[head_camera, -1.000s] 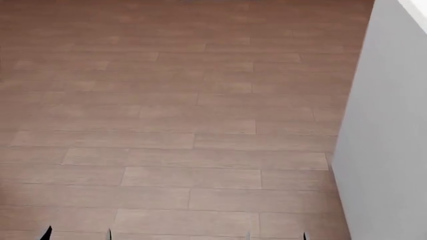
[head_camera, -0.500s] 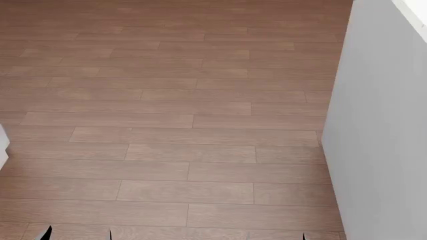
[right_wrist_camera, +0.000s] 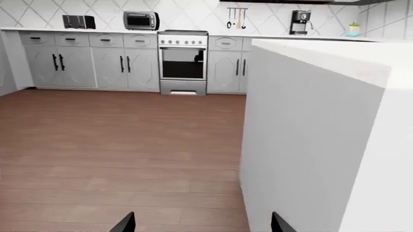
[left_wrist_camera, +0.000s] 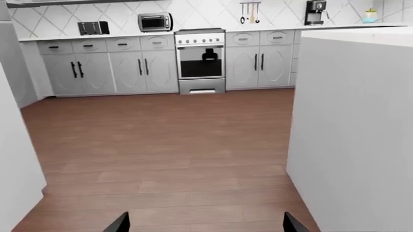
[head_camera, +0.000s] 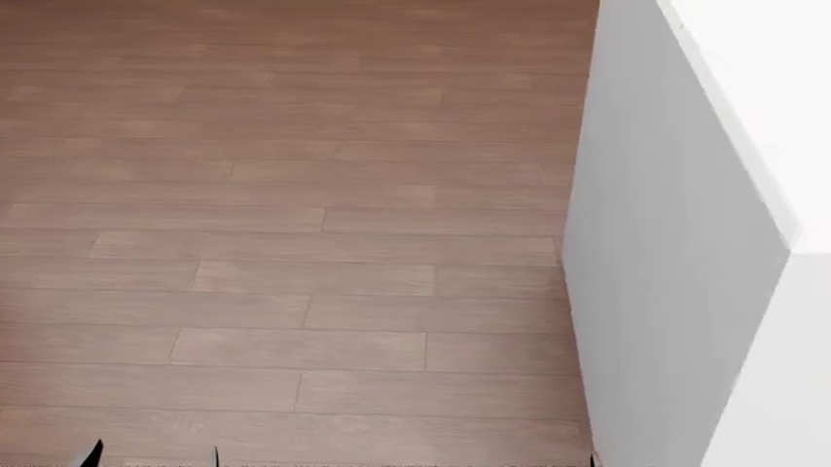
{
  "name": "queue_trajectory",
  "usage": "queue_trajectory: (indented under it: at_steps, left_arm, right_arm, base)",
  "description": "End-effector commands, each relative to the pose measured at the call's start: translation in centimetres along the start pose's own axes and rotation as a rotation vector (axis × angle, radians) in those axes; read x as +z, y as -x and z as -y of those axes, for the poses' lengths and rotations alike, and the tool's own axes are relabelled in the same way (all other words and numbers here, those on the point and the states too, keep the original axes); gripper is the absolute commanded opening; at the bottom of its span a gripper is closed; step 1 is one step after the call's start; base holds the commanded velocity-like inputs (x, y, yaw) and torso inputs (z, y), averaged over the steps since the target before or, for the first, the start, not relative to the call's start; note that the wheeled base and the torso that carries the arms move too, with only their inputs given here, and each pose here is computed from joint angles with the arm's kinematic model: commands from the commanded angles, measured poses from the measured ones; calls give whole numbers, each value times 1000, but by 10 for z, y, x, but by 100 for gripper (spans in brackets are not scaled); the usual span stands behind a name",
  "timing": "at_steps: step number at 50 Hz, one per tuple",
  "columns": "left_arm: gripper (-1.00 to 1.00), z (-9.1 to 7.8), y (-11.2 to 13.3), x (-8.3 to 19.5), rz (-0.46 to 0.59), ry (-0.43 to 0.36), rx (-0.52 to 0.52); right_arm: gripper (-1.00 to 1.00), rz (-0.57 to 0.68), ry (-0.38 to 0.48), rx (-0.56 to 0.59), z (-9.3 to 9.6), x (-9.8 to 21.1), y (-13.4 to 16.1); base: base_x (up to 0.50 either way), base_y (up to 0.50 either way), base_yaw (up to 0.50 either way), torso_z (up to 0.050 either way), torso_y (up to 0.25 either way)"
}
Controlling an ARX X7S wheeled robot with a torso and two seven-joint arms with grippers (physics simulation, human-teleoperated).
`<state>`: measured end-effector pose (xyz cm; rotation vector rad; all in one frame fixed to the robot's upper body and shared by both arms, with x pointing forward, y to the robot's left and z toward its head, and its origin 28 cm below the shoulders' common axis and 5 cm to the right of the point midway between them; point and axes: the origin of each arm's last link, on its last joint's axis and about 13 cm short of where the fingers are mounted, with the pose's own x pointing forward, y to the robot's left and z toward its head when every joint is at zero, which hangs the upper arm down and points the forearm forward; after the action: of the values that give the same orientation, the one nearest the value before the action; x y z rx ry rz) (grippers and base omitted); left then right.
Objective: Place the cup inside the bowl on the dining table and move the bowl to any counter.
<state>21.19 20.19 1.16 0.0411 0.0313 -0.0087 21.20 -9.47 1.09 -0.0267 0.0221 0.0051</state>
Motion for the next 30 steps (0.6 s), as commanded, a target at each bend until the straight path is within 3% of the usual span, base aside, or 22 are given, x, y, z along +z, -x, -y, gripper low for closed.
queue_trajectory:
  at_steps: [1, 23, 30]
  left_arm:
    - [100, -1, 1, 0, 3, -3, -1]
    - [100, 1, 0, 1, -1, 3, -1]
    - [100, 0, 0, 0, -3, 3, -1]
  right_arm:
    - [100, 5, 5, 1, 0, 1, 0]
    - [100, 4, 6, 4, 0, 1, 1]
    - [100, -2, 4, 1, 0, 0, 0]
  base:
    - [-27, -500, 0, 0, 0]
    - [-29, -500, 0, 0, 0]
    - [-311, -473, 0, 0, 0]
